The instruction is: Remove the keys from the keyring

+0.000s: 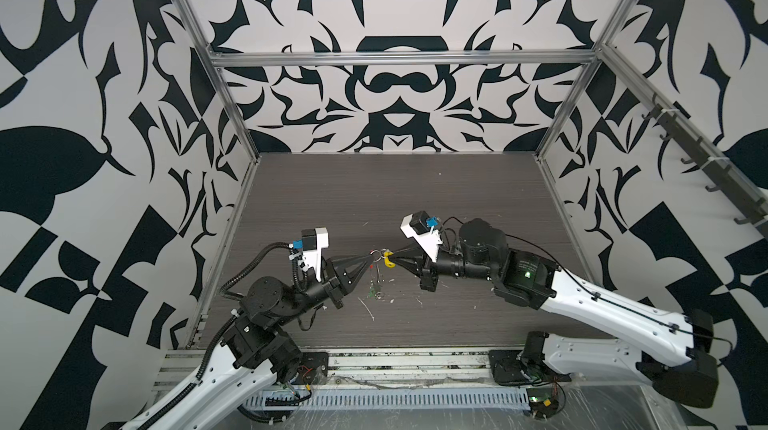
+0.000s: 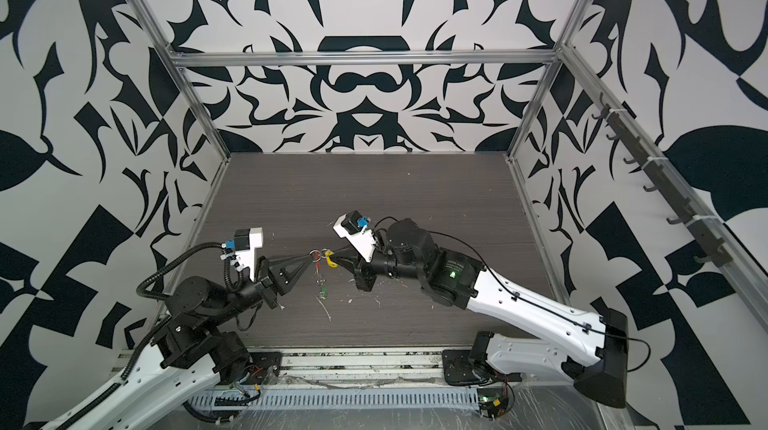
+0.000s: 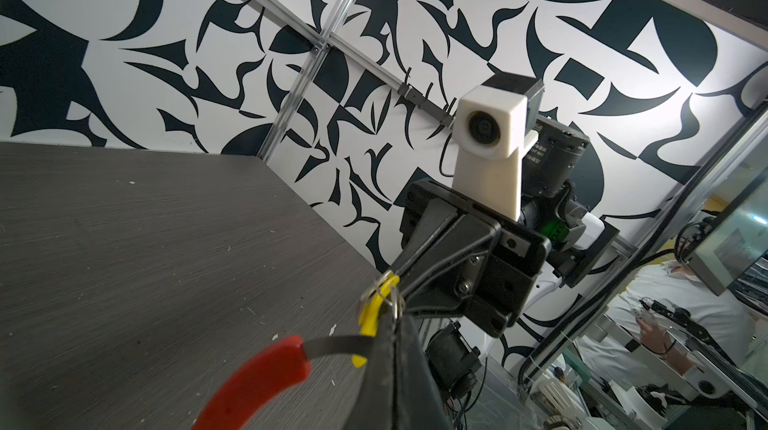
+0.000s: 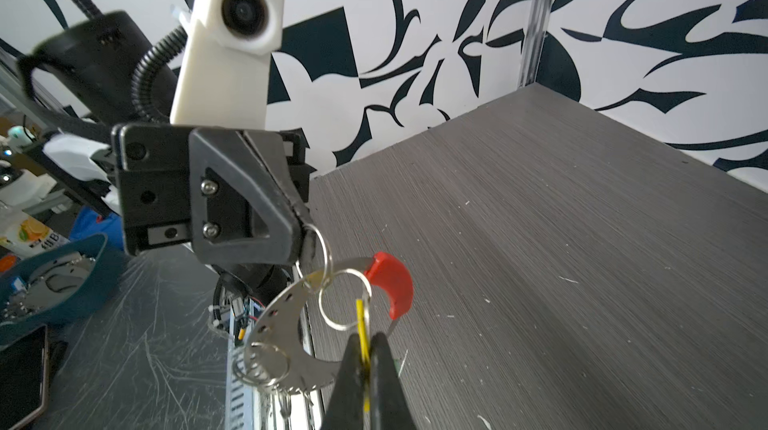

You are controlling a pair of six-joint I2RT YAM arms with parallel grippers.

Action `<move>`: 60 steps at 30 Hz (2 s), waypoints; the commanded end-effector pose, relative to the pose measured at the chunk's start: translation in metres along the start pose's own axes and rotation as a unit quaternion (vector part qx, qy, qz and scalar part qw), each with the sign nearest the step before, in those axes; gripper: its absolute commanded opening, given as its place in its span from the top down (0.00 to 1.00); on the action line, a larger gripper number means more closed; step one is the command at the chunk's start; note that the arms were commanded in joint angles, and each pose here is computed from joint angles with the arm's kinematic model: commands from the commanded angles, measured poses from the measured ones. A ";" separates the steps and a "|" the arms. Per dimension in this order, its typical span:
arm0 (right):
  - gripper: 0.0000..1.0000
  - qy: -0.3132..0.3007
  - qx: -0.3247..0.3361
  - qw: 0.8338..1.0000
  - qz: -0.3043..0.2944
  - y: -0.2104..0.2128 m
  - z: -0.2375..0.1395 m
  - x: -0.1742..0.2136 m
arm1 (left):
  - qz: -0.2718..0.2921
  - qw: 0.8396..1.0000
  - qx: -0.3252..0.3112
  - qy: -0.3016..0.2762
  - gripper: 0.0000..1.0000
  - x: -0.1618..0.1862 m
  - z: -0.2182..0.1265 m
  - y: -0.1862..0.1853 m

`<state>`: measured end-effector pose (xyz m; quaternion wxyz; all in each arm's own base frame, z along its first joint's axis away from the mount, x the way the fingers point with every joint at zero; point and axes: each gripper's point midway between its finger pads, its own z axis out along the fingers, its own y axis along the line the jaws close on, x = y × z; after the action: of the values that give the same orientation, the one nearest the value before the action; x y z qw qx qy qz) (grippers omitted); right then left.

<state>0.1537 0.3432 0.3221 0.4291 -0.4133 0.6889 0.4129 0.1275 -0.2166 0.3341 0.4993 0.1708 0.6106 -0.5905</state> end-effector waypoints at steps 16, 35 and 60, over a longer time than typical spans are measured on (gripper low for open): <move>1.00 0.011 0.034 0.996 -0.081 -0.002 -0.024 -0.040 | -0.016 0.994 0.076 0.071 1.00 0.010 0.007 -0.033; 1.00 0.049 -0.048 0.987 -0.143 0.027 -0.023 -0.052 | -0.044 0.984 0.115 0.126 1.00 0.030 0.016 -0.039; 0.71 0.101 -0.070 0.983 -0.136 0.030 0.004 -0.054 | -0.035 0.987 0.158 -0.004 1.00 0.012 0.010 -0.034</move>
<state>0.1459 0.3542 0.3448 0.3415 -0.5717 0.6704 0.3272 0.1040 -0.2430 0.3271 0.4261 0.2207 0.5568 -0.6780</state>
